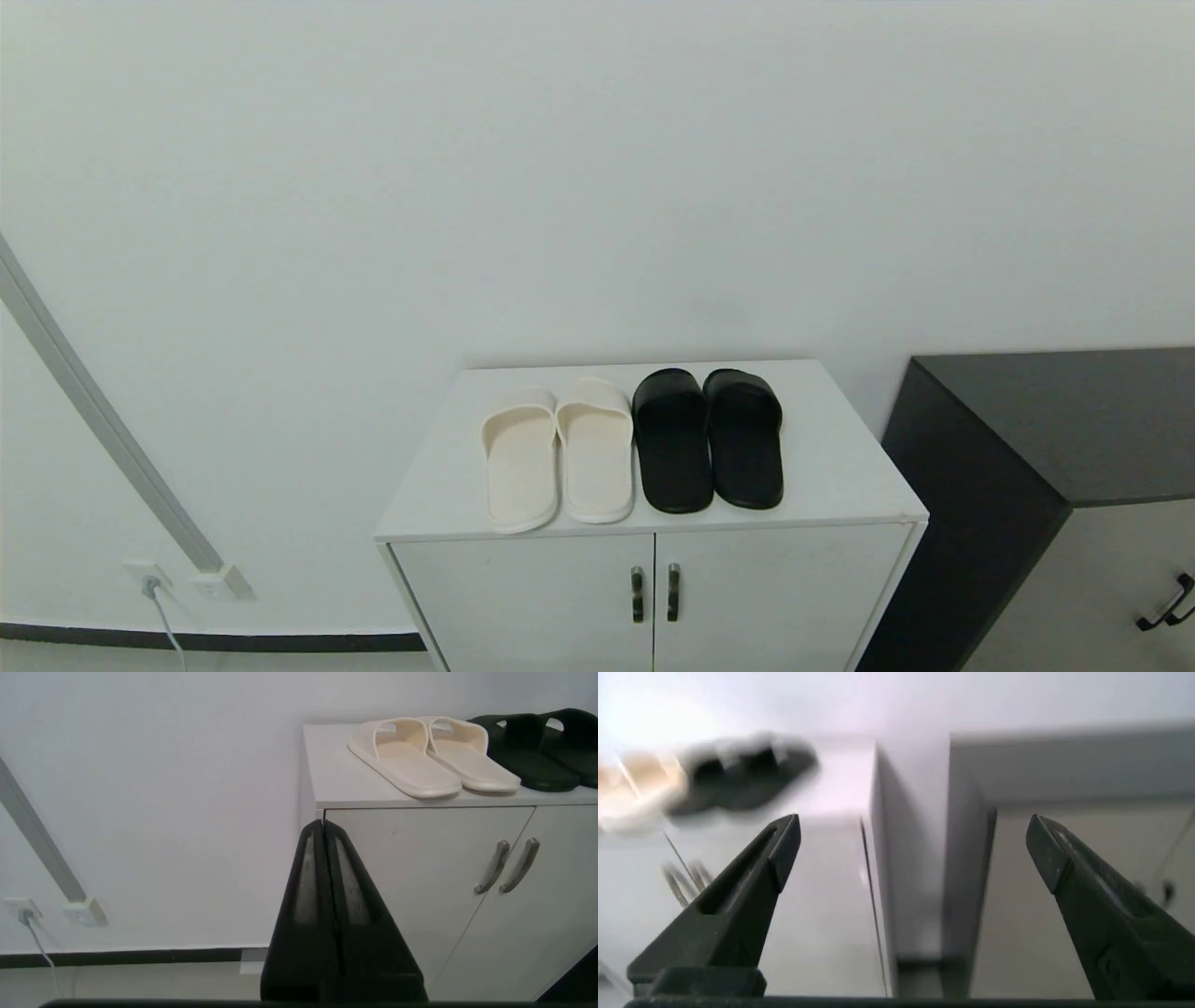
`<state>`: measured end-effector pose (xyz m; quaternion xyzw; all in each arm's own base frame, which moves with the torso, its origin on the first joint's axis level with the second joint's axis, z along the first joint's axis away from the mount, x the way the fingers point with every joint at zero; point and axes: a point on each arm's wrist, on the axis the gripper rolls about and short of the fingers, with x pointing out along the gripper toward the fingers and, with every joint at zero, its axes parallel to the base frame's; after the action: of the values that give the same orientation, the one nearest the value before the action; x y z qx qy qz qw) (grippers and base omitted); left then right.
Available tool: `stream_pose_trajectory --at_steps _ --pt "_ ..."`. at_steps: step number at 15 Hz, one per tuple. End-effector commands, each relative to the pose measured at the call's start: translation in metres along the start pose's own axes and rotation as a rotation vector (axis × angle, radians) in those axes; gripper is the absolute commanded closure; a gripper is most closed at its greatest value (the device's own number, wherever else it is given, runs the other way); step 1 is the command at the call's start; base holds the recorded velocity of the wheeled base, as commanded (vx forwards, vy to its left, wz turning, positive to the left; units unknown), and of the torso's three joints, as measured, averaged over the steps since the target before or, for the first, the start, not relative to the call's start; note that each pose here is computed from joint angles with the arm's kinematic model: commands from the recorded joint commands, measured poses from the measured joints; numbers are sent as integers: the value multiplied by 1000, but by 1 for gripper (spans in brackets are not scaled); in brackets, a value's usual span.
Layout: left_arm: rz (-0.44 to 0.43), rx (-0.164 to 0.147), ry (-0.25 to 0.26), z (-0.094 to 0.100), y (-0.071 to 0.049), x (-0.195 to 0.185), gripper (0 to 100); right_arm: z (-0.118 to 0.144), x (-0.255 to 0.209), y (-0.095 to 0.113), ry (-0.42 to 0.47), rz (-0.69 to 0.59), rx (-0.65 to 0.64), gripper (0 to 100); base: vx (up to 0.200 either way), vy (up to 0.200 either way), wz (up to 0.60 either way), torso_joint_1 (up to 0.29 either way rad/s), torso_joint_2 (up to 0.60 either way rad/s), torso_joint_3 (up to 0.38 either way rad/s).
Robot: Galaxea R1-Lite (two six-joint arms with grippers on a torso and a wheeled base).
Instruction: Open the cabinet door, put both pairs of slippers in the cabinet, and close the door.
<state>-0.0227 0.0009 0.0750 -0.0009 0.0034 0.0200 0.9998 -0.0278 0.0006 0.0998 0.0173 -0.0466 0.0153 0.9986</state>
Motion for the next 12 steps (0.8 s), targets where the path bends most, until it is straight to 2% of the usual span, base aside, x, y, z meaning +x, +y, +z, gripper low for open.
stream_pose_trajectory --at_steps 1,4,5,10,12 --pt "1 -1 -1 0 0 0 100 40 13 0 58 45 30 0 0 0 0 0 0 0" --pt "1 -1 -1 0 0 0 100 36 46 3 275 145 25 0 0 0 0 0 0 0" --pt "1 -1 1 0 0 0 100 38 58 4 313 169 25 0 0 0 0 0 0 0" --pt "1 -1 -1 0 0 0 100 47 120 16 390 243 27 0 0 0 0 0 0 0" --pt "0 -1 -1 0 0 0 100 51 148 29 419 298 49 0 0 0 0 0 0 0"
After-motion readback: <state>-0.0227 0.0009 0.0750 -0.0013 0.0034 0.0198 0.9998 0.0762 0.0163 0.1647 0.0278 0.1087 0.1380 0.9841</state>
